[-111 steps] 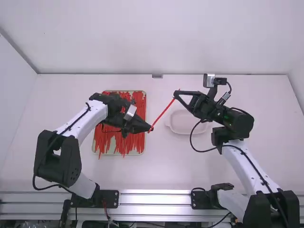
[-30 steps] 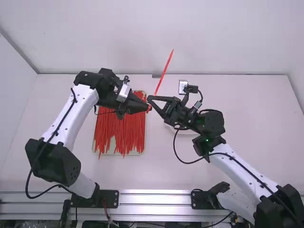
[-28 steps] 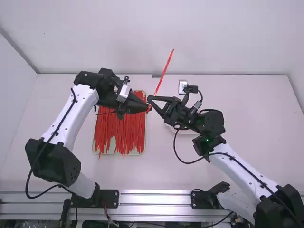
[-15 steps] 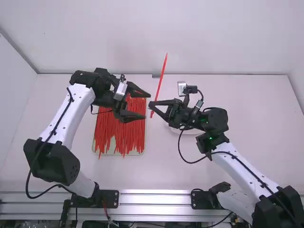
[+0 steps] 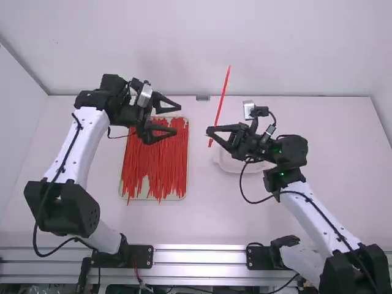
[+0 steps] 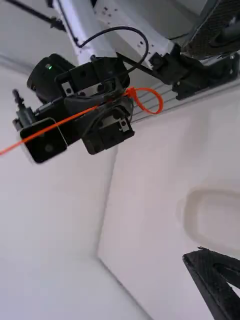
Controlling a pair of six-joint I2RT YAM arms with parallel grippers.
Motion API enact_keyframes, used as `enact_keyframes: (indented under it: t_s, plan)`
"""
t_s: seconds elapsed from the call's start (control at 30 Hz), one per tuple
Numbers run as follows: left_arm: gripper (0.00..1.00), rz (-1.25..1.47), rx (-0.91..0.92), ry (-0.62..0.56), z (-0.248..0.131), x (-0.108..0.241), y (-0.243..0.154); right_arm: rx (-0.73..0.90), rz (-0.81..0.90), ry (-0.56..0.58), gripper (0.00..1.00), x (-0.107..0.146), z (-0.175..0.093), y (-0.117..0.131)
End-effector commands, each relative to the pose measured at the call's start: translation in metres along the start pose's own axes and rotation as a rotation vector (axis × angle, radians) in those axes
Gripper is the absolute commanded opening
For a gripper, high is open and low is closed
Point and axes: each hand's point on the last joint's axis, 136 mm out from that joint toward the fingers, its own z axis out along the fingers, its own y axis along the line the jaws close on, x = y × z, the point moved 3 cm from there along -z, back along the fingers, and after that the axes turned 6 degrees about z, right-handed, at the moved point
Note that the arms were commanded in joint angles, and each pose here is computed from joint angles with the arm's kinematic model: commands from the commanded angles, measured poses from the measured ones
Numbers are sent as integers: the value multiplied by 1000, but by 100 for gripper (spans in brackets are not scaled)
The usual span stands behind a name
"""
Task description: Fasten the cable tie
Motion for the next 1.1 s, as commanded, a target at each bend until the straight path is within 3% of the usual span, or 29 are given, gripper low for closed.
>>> enact_keyframes:
  t_s: [0.0, 0.23, 0.53, 1.07]
  plan:
    - [100, -265, -32, 25, -3, -1, 8, -1, -39, -5, 0, -11, -6, 7]
    - [99, -552, -222, 157, -6, 18, 36, 128, -37, -25, 0, -16, -25, -26]
    - [99, -794, -414, 277, -16, 49, 44, 268, -19, -40, 0, -17, -47, -59]
    - [99, -955, -393, 328, -14, 118, 33, 691, 5, -22, 0, 12, -84, -131]
